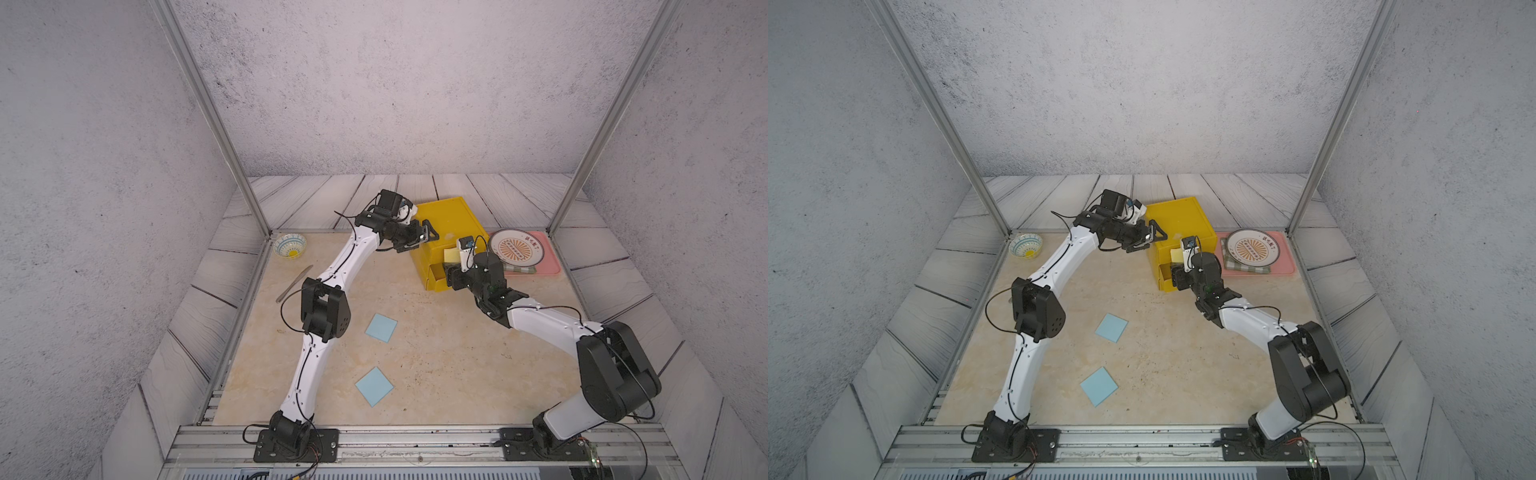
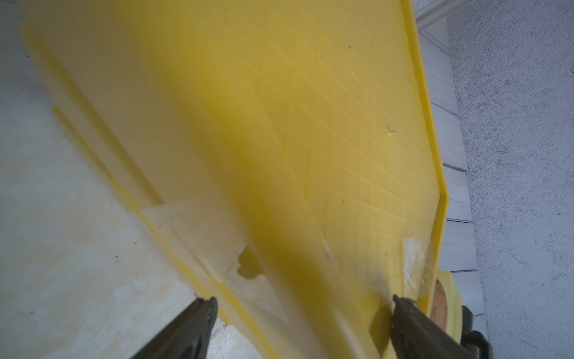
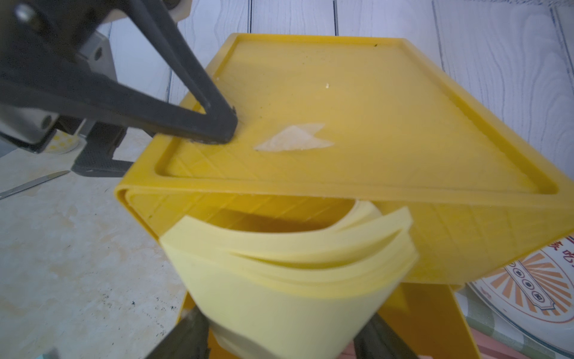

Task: Please put the sticky notes in the drawer by color
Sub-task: Place the sticky notes in the drawer.

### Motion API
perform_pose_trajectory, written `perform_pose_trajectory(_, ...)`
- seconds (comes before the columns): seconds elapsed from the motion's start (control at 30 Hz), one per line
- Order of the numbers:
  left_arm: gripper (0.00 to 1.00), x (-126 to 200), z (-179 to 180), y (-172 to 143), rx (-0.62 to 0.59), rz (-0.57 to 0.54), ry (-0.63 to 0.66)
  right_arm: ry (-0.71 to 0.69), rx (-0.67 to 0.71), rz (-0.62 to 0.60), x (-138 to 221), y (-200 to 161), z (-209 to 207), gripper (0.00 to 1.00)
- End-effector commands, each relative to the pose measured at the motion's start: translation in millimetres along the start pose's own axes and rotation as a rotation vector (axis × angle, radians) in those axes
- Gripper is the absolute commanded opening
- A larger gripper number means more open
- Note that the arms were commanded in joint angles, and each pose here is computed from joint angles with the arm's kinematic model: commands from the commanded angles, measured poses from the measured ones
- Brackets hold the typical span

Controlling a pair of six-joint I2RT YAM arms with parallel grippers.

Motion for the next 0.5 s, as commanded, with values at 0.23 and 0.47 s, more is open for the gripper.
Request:
perform_pose_trajectory(0.23,0.94,5,-2,-8,0.012,0.031,0.019,0.016,0.001,-0.08,23,23,-1,0.73)
perform_pose_trajectory(0.47,0.94,8,-3,-7,0.011,0.023,0.021,0.013,-0.009,-0.122,44,47,-1,0.73)
Point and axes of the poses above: each gripper's point midway between its finger pads, its own x axis back along the fingers, its own z axis along the line the jaws close on, y = z × x, the point moved 8 cm from there along x, back along the fingers, and after that the axes turned 4 degrees about -x, right-handed, at the moved point
